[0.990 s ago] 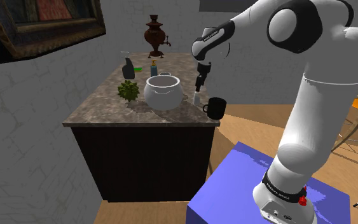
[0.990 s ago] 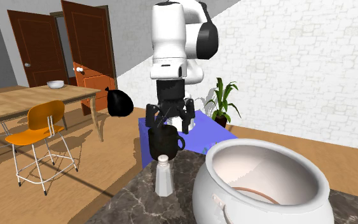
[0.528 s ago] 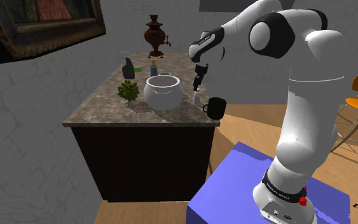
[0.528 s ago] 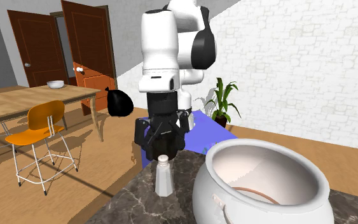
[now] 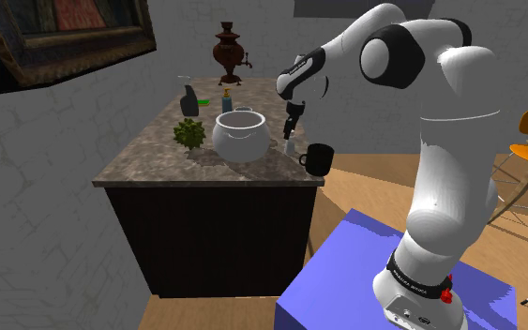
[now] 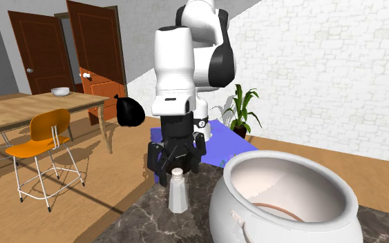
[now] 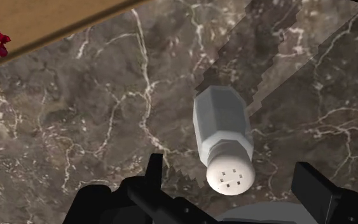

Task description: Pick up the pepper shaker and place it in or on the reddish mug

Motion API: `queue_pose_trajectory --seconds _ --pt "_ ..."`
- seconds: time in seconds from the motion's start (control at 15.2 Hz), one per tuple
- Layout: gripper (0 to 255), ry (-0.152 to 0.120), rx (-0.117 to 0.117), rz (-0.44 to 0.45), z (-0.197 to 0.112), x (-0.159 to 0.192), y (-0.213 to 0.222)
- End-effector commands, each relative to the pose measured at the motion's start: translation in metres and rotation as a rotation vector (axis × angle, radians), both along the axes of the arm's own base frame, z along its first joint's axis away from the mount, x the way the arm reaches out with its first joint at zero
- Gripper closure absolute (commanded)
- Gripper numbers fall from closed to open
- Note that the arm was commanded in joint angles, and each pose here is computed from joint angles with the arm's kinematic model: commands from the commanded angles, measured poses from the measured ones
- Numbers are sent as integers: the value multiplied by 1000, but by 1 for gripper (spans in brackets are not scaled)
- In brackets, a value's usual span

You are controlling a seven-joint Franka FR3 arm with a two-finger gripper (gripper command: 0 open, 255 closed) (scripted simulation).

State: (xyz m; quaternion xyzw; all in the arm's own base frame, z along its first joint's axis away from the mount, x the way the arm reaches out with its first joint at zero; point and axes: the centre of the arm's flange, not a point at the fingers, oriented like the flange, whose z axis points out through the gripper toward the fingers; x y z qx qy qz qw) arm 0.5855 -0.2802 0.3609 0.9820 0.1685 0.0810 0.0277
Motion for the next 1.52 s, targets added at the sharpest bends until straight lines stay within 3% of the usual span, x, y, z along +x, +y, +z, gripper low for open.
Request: queue_pose_trajectory --seconds 0.0,0.2,0.26,0.86,1.45 --pt "0 0 0 0 0 0 0" --pt "0 0 0 0 0 0 0" --pt "255 0 0 0 0 0 0" --pt "255 0 0 0 0 0 0" --pt "255 0 0 0 47 0 0"
